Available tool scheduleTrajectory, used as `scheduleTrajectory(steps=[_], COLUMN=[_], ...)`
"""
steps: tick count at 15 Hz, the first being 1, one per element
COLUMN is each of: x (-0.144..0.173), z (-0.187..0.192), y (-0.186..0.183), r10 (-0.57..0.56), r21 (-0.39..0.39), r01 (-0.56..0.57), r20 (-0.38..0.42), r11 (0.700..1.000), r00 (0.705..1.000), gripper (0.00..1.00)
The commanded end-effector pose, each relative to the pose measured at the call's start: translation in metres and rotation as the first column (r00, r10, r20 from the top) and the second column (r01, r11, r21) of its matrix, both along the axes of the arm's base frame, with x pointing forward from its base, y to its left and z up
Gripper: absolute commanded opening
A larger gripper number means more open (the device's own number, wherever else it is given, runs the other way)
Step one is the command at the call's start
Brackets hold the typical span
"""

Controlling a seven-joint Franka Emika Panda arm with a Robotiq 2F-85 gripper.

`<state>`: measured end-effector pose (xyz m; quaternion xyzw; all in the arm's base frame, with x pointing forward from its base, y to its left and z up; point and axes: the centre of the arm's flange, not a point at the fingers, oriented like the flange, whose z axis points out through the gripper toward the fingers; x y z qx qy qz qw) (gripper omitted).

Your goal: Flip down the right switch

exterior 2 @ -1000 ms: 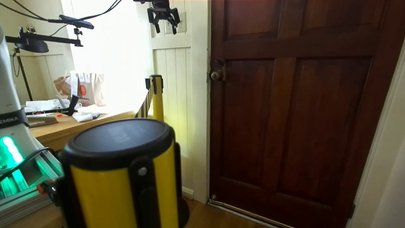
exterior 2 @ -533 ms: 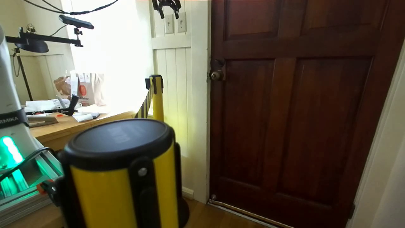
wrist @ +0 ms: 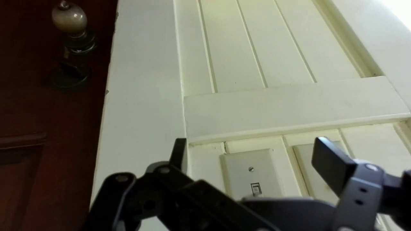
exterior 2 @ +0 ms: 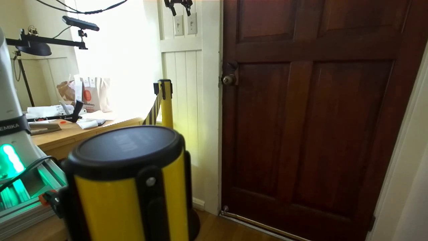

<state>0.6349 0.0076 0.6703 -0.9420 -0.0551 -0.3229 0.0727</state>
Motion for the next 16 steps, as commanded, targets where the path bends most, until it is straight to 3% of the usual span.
scheduleTrajectory(steps=[1,2,4,13,16], x=[0.002,0.009,0.021,0.064,0.079], z=[-0.005,-0.004,0.003,0.03,0.033], y=[-0.002,-0.001,0.002,0.026,0.029], r10=[-0.025,-0.03,-0.021,0.042,0.052], r21=[0.008,-0.017,-0.008,-0.024,-0.02], r01=[0.025,0.03,0.022,-0.04,-0.05], r20=[-0.007,0.0,0.03,0.136,0.147], r11=[1.0,0.999,1.0,0.999,0.999], r00=[1.0,1.0,0.999,0.99,0.988], gripper=[0.98,0.73,0.69,0.05,0.0])
